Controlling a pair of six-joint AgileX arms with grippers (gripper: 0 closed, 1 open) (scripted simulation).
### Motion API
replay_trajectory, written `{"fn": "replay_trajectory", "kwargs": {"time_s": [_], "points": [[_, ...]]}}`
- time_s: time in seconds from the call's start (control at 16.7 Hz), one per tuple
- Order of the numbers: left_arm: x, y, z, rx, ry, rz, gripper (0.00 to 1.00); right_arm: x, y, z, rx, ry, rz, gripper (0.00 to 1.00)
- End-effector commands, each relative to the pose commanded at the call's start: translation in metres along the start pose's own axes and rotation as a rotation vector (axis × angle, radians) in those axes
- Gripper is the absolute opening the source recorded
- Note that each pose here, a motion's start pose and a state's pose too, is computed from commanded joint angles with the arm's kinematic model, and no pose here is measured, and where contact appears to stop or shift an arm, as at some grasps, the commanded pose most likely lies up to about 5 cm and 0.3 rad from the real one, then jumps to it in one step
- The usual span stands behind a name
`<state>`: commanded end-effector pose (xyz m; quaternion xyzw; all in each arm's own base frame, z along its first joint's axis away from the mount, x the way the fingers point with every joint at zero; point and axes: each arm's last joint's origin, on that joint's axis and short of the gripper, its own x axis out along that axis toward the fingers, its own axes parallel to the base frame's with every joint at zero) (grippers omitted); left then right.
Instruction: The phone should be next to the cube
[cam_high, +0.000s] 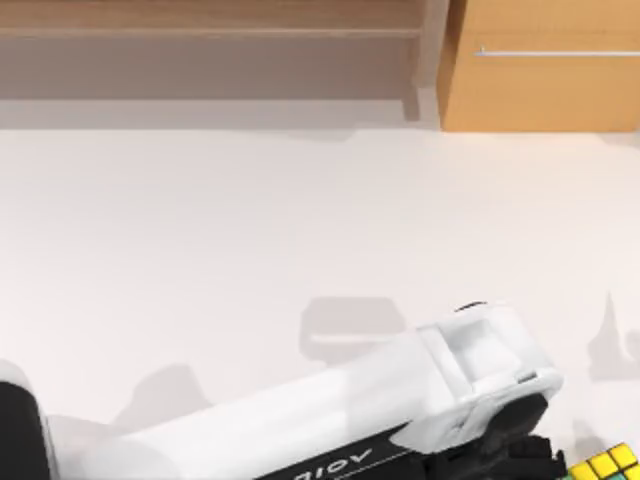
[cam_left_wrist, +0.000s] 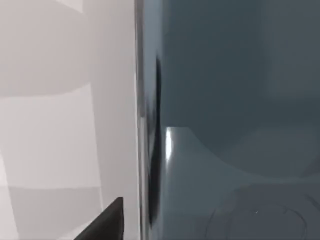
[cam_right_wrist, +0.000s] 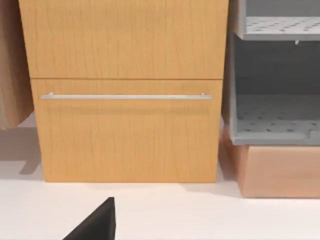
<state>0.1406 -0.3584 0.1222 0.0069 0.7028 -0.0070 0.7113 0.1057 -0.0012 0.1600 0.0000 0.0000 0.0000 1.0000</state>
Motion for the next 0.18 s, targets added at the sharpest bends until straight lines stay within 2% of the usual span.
{"fn": "replay_trajectory", "kwargs": {"time_s": [0.18], "points": [[0.0000, 0.0000, 0.0000, 0.000, 0.000, 0.000, 1.00, 0.0000, 0.0000, 0.0000, 0.000, 0.000, 0.000, 1.00]]}}
